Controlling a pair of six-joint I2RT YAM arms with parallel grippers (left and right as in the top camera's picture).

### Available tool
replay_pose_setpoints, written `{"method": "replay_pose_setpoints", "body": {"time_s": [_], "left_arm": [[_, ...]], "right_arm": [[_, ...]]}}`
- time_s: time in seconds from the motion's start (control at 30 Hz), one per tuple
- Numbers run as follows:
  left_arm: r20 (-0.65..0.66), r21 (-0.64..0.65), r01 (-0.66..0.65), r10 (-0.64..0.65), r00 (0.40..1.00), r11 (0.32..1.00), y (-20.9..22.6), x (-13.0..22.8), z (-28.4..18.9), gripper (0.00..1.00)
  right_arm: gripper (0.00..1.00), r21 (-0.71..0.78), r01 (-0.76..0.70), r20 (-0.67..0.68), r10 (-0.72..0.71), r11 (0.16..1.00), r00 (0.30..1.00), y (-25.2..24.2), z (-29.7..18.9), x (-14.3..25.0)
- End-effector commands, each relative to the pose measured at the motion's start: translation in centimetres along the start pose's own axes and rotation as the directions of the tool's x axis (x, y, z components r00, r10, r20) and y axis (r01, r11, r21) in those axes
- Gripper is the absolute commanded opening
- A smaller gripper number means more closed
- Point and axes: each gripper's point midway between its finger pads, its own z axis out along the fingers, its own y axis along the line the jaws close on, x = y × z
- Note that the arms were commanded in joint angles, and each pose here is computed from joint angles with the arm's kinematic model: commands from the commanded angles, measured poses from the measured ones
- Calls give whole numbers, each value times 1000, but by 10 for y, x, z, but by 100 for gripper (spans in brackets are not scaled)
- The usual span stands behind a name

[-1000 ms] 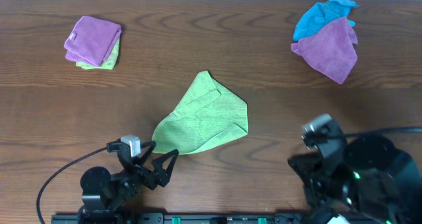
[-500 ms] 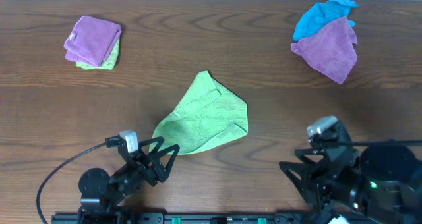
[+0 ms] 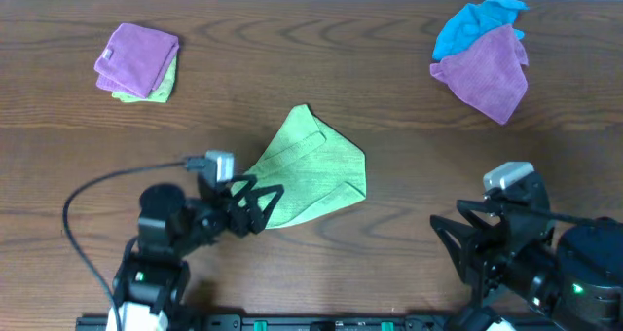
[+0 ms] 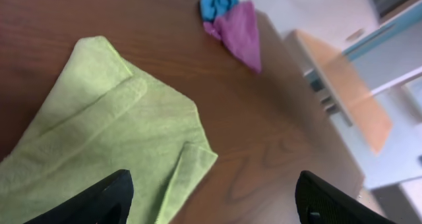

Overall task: Fold the cloth
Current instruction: 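Grasp the cloth's top-left corner with the left gripper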

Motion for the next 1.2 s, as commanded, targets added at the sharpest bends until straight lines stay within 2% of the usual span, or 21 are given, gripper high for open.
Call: {"method": "replay_pose_setpoints", "body": {"time_s": [0.0, 0.27, 0.37, 0.73, 0.83, 0.87, 1.0, 1.03, 1.17], "left_arm": [[-43, -88, -120, 116, 992, 989, 8, -11, 18, 80], [-240, -273, -289, 226, 944, 917, 32, -18, 79, 87], [-250, -336, -304, 226, 941, 891, 46, -30, 100, 86], [-219, -403, -313, 242, 945, 860, 87, -45, 163, 79], [-234, -440, -315, 232, 944, 841, 101, -42, 171, 67], [-238, -445, -316, 230, 944, 838, 103, -41, 171, 60], [-239, -438, -313, 227, 944, 843, 103, -40, 173, 10], [-241, -426, -309, 223, 945, 850, 101, -38, 174, 6], [-256, -419, -310, 217, 942, 854, 103, -33, 176, 6]], "right_arm": [[40, 56, 1, 23, -3, 998, 1000, -10, -2, -4], [43, 91, 2, 32, -5, 996, 999, -16, -2, -5], [41, 91, 2, 30, -5, 996, 1000, -16, -2, -5], [41, 103, 8, 19, -10, 995, 1000, -18, -2, -2], [41, 116, 9, 14, -11, 993, 1000, -21, -2, 0], [40, 121, 9, 14, -11, 993, 1000, -22, -2, 0], [40, 128, 10, 13, -11, 992, 1000, -23, -3, 0], [40, 129, 10, 14, -11, 992, 1000, -23, -3, 0], [40, 132, 10, 14, -12, 991, 1000, -24, -3, 0]]}}
